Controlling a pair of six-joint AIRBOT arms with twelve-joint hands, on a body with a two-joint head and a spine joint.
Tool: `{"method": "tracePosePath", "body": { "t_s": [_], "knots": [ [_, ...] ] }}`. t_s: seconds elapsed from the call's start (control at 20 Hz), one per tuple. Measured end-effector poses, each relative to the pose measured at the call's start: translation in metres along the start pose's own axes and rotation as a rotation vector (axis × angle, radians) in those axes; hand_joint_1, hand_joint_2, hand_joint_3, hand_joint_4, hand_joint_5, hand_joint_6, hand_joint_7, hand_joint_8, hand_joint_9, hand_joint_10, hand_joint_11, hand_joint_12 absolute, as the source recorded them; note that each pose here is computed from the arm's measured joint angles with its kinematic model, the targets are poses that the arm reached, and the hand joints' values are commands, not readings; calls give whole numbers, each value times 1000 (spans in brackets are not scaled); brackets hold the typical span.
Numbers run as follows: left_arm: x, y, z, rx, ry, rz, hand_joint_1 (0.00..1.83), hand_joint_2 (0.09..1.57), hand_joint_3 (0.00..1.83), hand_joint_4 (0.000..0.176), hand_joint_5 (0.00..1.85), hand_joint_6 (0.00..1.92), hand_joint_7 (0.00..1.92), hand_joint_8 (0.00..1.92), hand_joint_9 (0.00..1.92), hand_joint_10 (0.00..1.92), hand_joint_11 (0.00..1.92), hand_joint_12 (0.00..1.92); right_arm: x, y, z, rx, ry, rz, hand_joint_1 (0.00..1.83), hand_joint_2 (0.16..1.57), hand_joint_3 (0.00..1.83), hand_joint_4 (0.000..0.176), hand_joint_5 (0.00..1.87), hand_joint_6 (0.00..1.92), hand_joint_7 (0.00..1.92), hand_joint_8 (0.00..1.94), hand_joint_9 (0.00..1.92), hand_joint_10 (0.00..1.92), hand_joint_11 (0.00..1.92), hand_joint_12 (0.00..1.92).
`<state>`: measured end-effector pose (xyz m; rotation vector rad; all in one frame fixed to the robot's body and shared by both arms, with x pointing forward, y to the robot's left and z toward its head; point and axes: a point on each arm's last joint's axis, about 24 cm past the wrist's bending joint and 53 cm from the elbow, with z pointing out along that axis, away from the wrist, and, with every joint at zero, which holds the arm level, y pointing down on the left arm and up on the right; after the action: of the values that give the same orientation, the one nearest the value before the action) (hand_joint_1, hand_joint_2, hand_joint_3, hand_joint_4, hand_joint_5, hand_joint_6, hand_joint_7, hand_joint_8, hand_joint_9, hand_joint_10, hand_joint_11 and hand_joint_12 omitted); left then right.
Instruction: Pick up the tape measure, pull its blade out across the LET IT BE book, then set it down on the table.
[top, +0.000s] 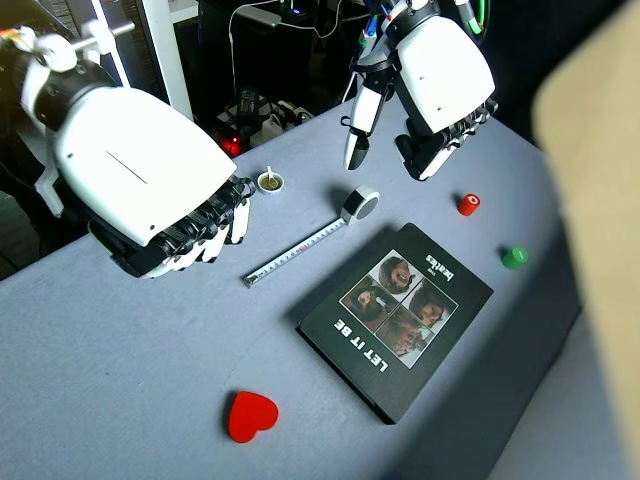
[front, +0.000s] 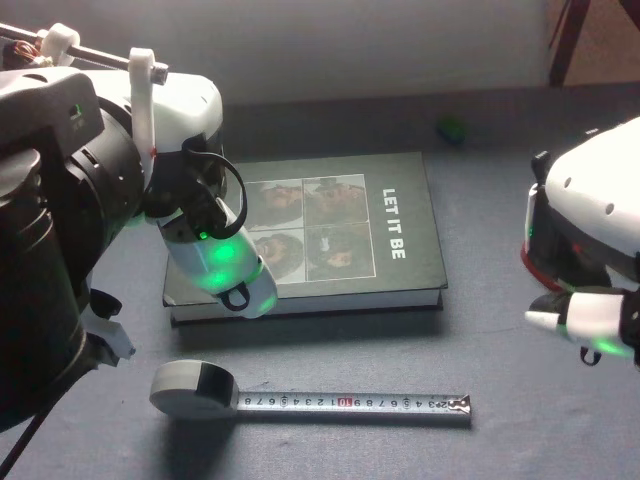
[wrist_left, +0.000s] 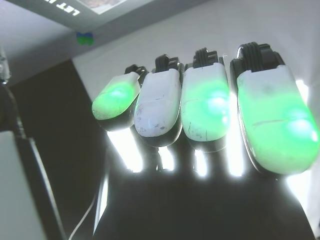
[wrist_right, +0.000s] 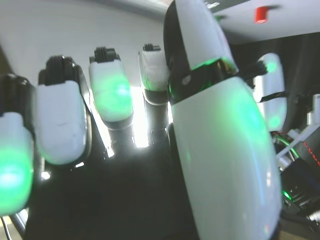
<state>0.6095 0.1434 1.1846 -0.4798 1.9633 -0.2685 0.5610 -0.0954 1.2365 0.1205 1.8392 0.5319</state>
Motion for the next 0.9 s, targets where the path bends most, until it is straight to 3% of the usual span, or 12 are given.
{"method": "tracePosePath", "body": {
  "t_s": [0.1, 0.35, 0.45, 0.65, 0.7, 0.8, 0.9],
  "knots": [
    [2, 1, 0, -4, 4, -4, 124, 1146, 15, 78, 244, 9, 231, 7, 181, 14, 0, 604, 3, 1, 0, -3, 9, 7, 53, 1170, 10, 112, 70, 5, 81, 5, 112, 7, 0, 560],
    [4, 2, 0, -4, 7, -2, 121, 1147, 4, 62, 244, 3, 232, 1, 179, 3, 0, 559, 3, 5, 0, -25, 11, 26, 55, 1168, 1, 111, 86, 3, 87, 0, 112, 1, 0, 569],
    [10, 8, 1, -7, 51, -30, 120, 1147, 2, 56, 253, 4, 239, 2, 170, 0, 0, 530, 11, 7, 0, -34, 38, 42, 54, 1172, 2, 107, 76, 0, 72, 0, 113, 1, 0, 588],
    [-5, 21, 0, 42, 81, -124, 110, 1122, 0, 0, 233, 0, 244, 1, 172, 1, 0, 506, 15, 13, -1, -61, 52, 50, 73, 1170, 0, 104, 85, 2, 106, 6, 145, 6, 0, 699],
    [-12, 26, 0, 65, 86, -162, 213, 1058, 0, 0, 230, 0, 242, 1, 174, 1, 0, 528, 14, 12, -1, -60, 49, 52, 80, 1168, 0, 104, 78, 1, 94, 4, 138, 2, 0, 661],
    [-18, 39, -3, 85, 114, -295, 462, 977, 0, 0, 230, 1, 234, 0, 175, 0, 0, 598, 14, 11, -1, -55, 47, 61, 100, 1162, 0, 104, 85, 4, 99, 5, 136, 1, 0, 640],
    [-29, 42, -7, 127, 89, -288, 606, 984, 0, 0, 233, 2, 242, 4, 173, 0, 0, 600, 14, 9, -1, -53, 47, 58, 112, 1161, 0, 104, 91, 4, 105, 4, 146, 3, 0, 671]
  ]
}}
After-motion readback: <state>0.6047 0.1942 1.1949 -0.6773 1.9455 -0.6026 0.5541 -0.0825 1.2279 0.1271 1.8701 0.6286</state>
